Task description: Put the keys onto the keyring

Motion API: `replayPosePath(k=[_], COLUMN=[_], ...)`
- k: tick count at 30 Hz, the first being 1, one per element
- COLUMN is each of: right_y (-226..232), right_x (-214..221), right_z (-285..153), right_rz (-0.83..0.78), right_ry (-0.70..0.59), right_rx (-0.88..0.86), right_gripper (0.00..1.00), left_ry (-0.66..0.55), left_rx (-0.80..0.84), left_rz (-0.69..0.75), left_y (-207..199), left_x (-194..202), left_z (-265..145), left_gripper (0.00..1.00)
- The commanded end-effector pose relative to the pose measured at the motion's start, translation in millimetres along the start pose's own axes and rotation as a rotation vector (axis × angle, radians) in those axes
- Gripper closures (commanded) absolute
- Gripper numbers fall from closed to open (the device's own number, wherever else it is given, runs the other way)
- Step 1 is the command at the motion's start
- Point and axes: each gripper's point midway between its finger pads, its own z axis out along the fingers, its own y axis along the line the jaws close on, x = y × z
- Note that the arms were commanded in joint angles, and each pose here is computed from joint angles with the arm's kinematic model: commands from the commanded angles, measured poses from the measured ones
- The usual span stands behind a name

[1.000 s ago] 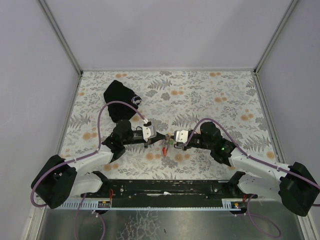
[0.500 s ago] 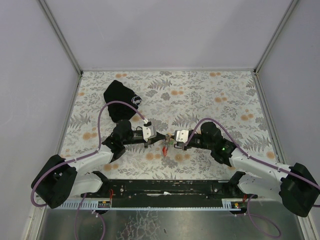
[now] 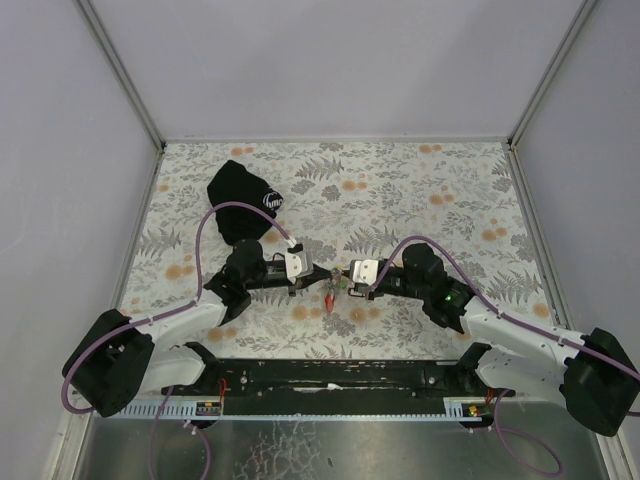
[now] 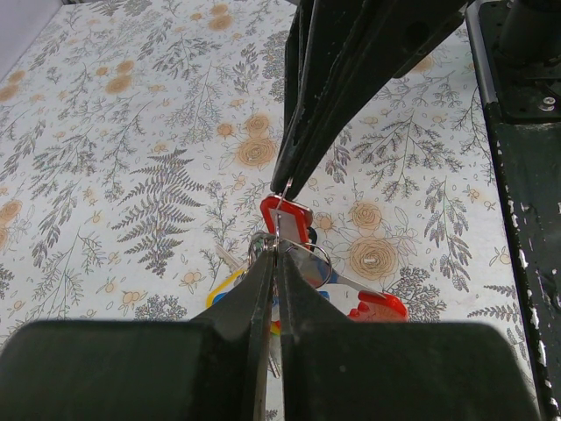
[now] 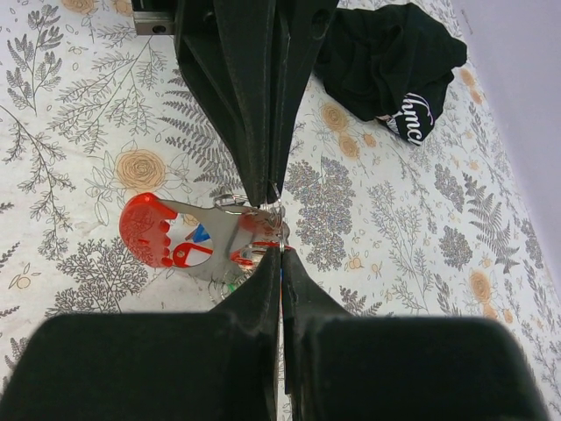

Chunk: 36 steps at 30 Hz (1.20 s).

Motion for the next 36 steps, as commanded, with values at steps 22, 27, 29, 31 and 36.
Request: replayPosePath(k=[22,27,29,31,36], right_y=[-15.7,-17.2,-15.0,-14.6,-15.2], right_x=[-26.9,-24.4,-23.9,-24.8,-27.2], right_z=[2.8,-0.9,-1.4,-1.1,0.1], right_rz=[-0.039,-0.035,-0.034,-0.036,-0.04], right_ry=[-0.053,-0.036,-0.038,-0.042,-0.052], right_rx=[0.021,0.038,0.031,0.027,0.024], right_gripper=[1.0,1.0,1.0,1.0,1.0], left_ry=[-0.035,-0.029,-0.027,-0.026,-0.028], left_rx=[-0.007,-0.01,-0.009,-0.007,-0.005], left_rz=[0.046,0.046,0.044,0.043,0.045], left_y=[9.0,9.2,9.1,8.6,8.4], left_x=[-17.3,-15.7,-14.7,-14.5,-15.2], left_z=[3.9,3.7,3.7,4.0,3.6], left_gripper=[1.0,1.0,1.0,1.0,1.0])
